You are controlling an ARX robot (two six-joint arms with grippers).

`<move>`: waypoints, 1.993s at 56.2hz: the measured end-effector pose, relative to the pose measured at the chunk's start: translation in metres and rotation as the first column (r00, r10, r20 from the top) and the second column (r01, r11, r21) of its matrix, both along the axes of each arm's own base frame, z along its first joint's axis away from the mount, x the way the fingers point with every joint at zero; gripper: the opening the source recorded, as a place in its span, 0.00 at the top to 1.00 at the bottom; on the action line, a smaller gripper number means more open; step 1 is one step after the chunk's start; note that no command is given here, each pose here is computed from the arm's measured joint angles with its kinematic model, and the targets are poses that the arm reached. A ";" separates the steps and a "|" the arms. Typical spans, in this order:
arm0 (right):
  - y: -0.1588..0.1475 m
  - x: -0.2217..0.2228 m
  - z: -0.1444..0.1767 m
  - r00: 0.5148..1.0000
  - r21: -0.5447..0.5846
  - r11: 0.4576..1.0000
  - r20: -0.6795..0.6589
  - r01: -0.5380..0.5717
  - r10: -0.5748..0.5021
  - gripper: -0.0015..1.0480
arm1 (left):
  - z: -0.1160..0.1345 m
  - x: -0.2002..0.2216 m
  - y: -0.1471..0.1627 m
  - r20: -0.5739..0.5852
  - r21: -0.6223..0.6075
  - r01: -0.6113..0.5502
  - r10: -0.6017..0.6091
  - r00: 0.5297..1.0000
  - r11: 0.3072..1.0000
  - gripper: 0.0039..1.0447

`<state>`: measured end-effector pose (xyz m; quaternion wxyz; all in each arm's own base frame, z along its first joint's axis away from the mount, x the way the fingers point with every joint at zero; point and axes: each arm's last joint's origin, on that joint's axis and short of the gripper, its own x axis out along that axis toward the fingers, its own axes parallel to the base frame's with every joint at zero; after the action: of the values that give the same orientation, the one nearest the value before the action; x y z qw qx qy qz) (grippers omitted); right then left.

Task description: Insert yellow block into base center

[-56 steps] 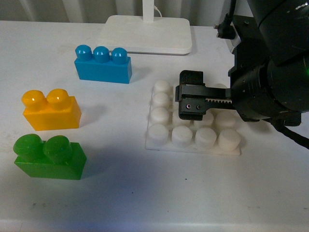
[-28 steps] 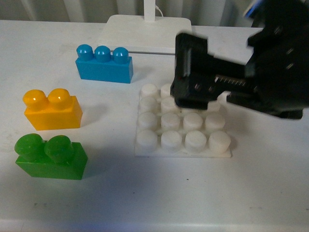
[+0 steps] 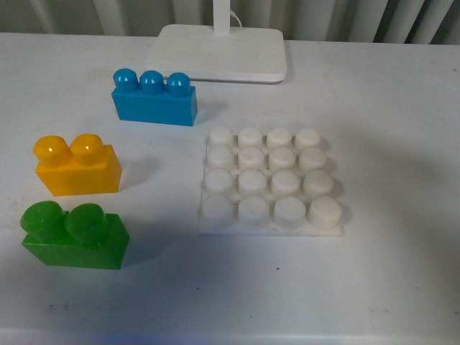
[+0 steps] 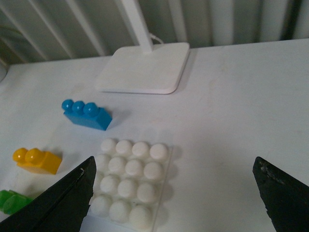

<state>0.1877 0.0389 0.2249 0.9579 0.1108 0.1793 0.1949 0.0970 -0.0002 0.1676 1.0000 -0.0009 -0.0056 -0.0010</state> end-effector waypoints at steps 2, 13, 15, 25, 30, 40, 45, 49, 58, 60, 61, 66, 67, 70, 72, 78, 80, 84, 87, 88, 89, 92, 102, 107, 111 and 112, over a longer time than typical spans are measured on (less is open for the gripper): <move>-0.009 -0.006 0.000 1.000 0.023 1.000 0.018 0.018 -0.019 0.09 | 0.000 0.000 0.000 0.000 0.000 0.000 0.000 1.000 1.000 0.06; -0.039 -0.031 0.006 0.986 0.102 0.986 0.089 0.134 -0.143 0.09 | 0.000 0.000 0.000 0.000 0.000 0.000 0.000 1.000 1.000 0.06; -0.038 -0.032 0.005 0.960 0.052 0.977 0.182 0.207 -0.213 0.14 | 0.000 0.000 0.000 0.000 0.000 0.000 0.000 1.000 1.000 0.06; -0.040 -0.045 -0.019 0.861 -0.116 0.901 0.369 0.417 -0.351 0.54 | 0.000 0.000 0.000 0.000 0.000 0.000 0.000 1.000 1.000 0.06; -0.039 -0.051 -0.027 0.861 -0.132 0.900 0.376 0.415 -0.342 0.74 | 0.000 0.000 0.000 0.000 0.000 0.000 0.000 1.000 1.000 0.06; -0.039 -0.059 -0.037 0.861 -0.140 0.899 0.381 0.415 -0.338 0.99 | 0.000 0.000 0.000 0.000 0.000 0.000 0.000 1.000 1.000 0.06; -0.039 -0.062 -0.040 0.861 -0.141 0.899 0.381 0.415 -0.338 0.99 | 0.000 0.000 0.000 0.000 0.000 0.000 0.000 1.000 1.000 0.06; -0.039 -0.064 -0.042 0.860 -0.140 0.899 0.382 0.415 -0.337 0.99 | 0.000 0.000 0.000 0.000 0.000 0.000 0.000 1.000 1.000 0.06; -0.039 -0.070 -0.048 0.860 -0.140 0.899 0.383 0.415 -0.337 0.99 | 0.000 0.000 0.000 0.000 0.000 0.000 0.000 1.000 1.000 0.06; -0.039 -0.071 -0.049 0.860 -0.140 0.899 0.382 0.415 -0.337 0.99 | 0.000 0.000 0.000 0.000 0.000 0.000 0.000 1.000 1.000 0.06; -0.039 -0.071 -0.049 0.860 -0.140 0.899 0.382 0.415 -0.337 0.99 | 0.000 0.000 0.000 0.000 0.000 0.000 0.000 1.000 1.000 0.06; -0.039 -0.073 -0.054 0.856 -0.136 0.899 0.391 0.416 -0.337 0.99 | 0.000 0.000 0.000 0.000 0.000 0.000 0.000 1.000 1.000 0.06; -0.039 -0.073 -0.056 0.857 -0.137 0.899 0.390 0.416 -0.337 0.99 | 0.000 0.000 0.000 0.000 0.000 0.000 0.000 1.000 1.000 0.06; -0.039 -0.074 -0.057 0.856 -0.136 0.899 0.391 0.416 -0.337 0.99 | 0.000 0.000 0.000 0.000 0.000 0.000 0.000 1.000 1.000 0.06; -0.039 -0.075 -0.056 0.856 -0.136 0.899 0.393 0.417 -0.337 0.99 | 0.000 0.000 0.000 0.000 0.000 0.000 0.000 1.000 1.000 0.06; -0.039 -0.077 -0.057 0.856 -0.136 0.899 0.393 0.416 -0.337 0.99 | 0.000 0.000 0.000 0.000 0.000 0.000 0.000 1.000 1.000 0.06; -0.039 -0.078 -0.057 0.855 -0.135 0.899 0.393 0.416 -0.337 0.99 | 0.000 0.000 0.000 0.000 0.000 0.000 0.000 1.000 1.000 0.06; -0.039 -0.079 -0.057 0.855 -0.135 0.899 0.394 0.417 -0.337 0.99 | 0.000 0.000 0.000 0.000 0.000 0.000 0.000 1.000 1.000 0.06; -0.039 -0.084 -0.060 0.865 -0.146 0.899 0.371 0.413 -0.337 0.99 | 0.000 0.000 0.000 0.000 0.000 0.001 -0.001 1.000 1.000 0.06; -0.039 -0.086 -0.061 0.868 -0.150 0.899 0.364 0.412 -0.337 0.99 | 0.000 0.000 0.000 0.000 0.000 0.000 0.000 1.000 1.000 0.06; -0.039 -0.088 -0.061 0.868 -0.150 0.899 0.364 0.412 -0.337 0.99 | 0.000 0.000 0.000 0.000 0.000 0.000 0.000 1.000 1.000 0.06; -0.039 -0.090 -0.059 0.856 -0.137 0.899 0.392 0.416 -0.337 0.99 | 0.000 0.000 0.000 0.000 0.000 0.000 0.000 1.000 1.000 0.06; -0.039 -0.090 -0.059 0.858 -0.138 0.899 0.389 0.416 -0.337 0.99 | 0.000 0.000 0.000 0.000 0.000 0.000 0.000 1.000 1.000 0.06; -0.039 -0.090 -0.059 0.857 -0.139 0.899 0.390 0.416 -0.336 0.91 | 0.000 0.000 0.000 0.000 0.000 0.000 0.000 1.000 1.000 0.06; -0.039 -0.090 -0.059 0.858 -0.139 0.899 0.390 0.415 -0.336 0.78 | 0.000 0.000 0.000 0.000 0.000 0.000 0.000 1.000 1.000 0.06; -0.039 -0.090 -0.059 0.857 -0.139 0.899 0.390 0.416 -0.336 0.75 | 0.000 0.000 0.000 0.000 0.000 0.000 0.000 1.000 1.000 0.06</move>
<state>0.0976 -0.0003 0.1655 1.0000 0.0009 -0.0020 -0.0011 0.0970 -0.0002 0.1676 1.0000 -0.0009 -0.0056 -0.0010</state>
